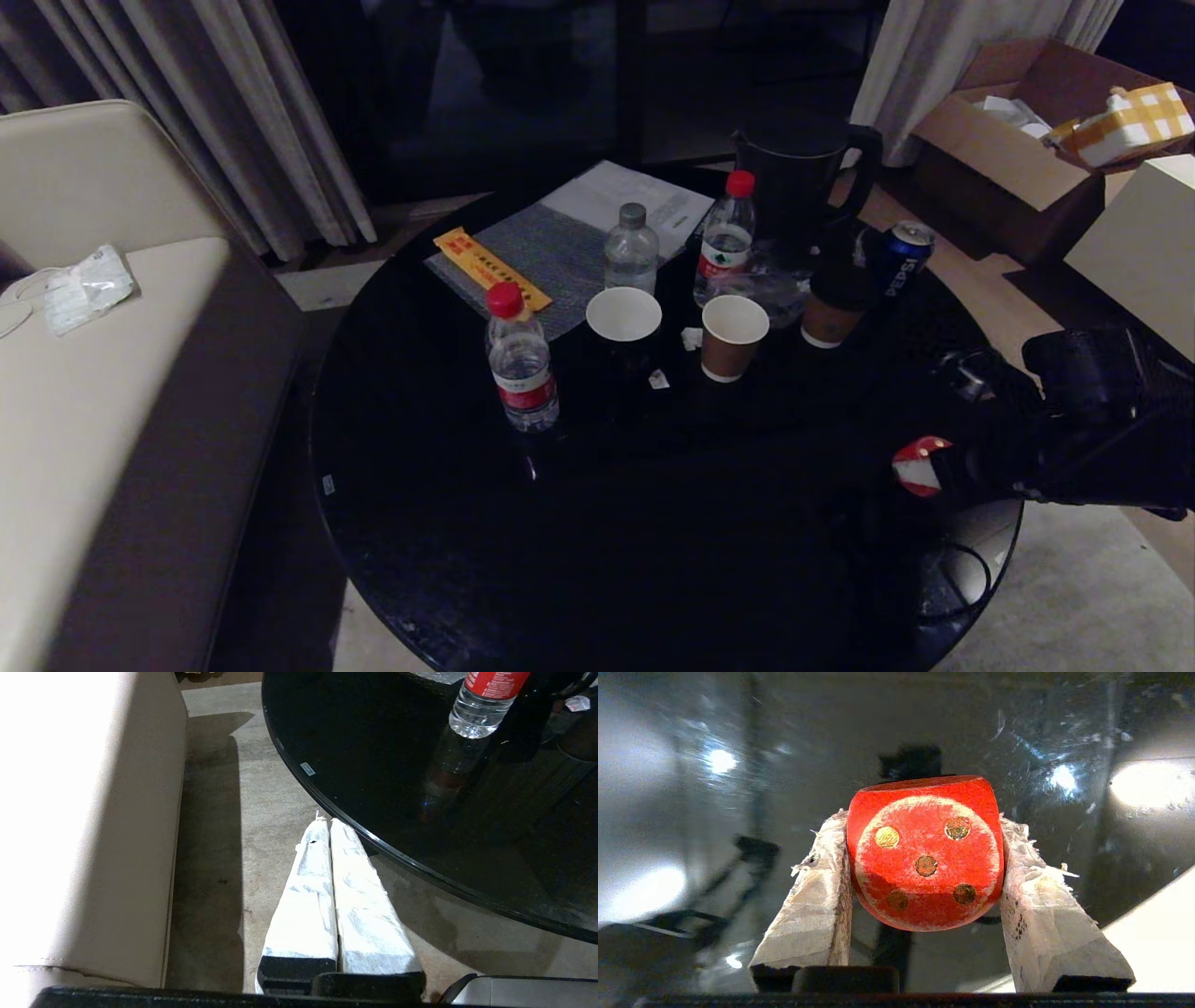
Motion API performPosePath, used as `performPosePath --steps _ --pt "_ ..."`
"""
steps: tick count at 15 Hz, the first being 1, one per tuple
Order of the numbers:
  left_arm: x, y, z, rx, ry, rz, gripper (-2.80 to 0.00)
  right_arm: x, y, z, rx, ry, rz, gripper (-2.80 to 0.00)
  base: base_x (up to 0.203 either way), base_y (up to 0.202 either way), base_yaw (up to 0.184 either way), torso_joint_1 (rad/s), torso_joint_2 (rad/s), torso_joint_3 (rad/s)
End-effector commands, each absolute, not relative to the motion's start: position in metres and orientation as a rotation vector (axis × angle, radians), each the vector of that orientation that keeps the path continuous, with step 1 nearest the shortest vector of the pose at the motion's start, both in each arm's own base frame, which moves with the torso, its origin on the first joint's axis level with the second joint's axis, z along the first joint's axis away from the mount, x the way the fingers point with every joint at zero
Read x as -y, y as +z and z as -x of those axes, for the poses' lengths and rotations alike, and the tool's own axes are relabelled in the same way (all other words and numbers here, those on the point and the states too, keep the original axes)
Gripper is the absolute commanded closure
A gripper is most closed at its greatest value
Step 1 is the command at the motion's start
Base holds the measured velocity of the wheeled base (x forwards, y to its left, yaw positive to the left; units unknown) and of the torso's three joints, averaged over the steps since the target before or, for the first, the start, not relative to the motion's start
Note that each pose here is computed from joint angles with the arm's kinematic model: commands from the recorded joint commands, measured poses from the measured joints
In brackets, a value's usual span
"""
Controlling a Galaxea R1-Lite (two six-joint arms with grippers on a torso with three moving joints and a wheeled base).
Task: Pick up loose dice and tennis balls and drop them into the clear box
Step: Pick up toys out of the box, then put the toys in the box
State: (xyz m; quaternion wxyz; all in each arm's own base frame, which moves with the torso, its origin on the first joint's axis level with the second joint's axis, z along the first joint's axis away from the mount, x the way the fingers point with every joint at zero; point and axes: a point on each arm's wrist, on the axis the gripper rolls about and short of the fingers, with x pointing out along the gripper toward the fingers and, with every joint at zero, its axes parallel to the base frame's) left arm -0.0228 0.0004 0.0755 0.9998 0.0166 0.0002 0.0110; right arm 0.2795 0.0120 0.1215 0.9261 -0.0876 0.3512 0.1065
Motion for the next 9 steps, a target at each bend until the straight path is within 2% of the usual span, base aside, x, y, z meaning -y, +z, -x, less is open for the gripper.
performPosePath --steps 1,4,6,9 --pt "0.000 0.075 0.023 -0.003 0.023 -0.034 0.00 -0.009 0.144 -0.265 -0.650 0.179 0.112 0.00 0.000 0.000 0.000 0.000 0.00 0.000" --pt "0.000 0.075 0.023 -0.003 0.023 -0.034 0.00 -0.003 0.164 -0.226 -0.631 0.120 0.054 0.00 0.000 0.000 0.000 0.000 0.00 0.000" --pt "0.000 0.075 0.023 -0.003 0.023 -0.034 0.00 -0.002 0.174 -0.181 -0.634 0.093 0.010 0.00 0.000 0.000 0.000 0.000 0.00 0.000" --pt "0.000 0.075 0.023 -0.003 0.023 -0.034 0.00 -0.001 0.168 -0.102 -0.599 0.062 -0.042 0.00 0.000 0.000 0.000 0.000 0.00 0.000"
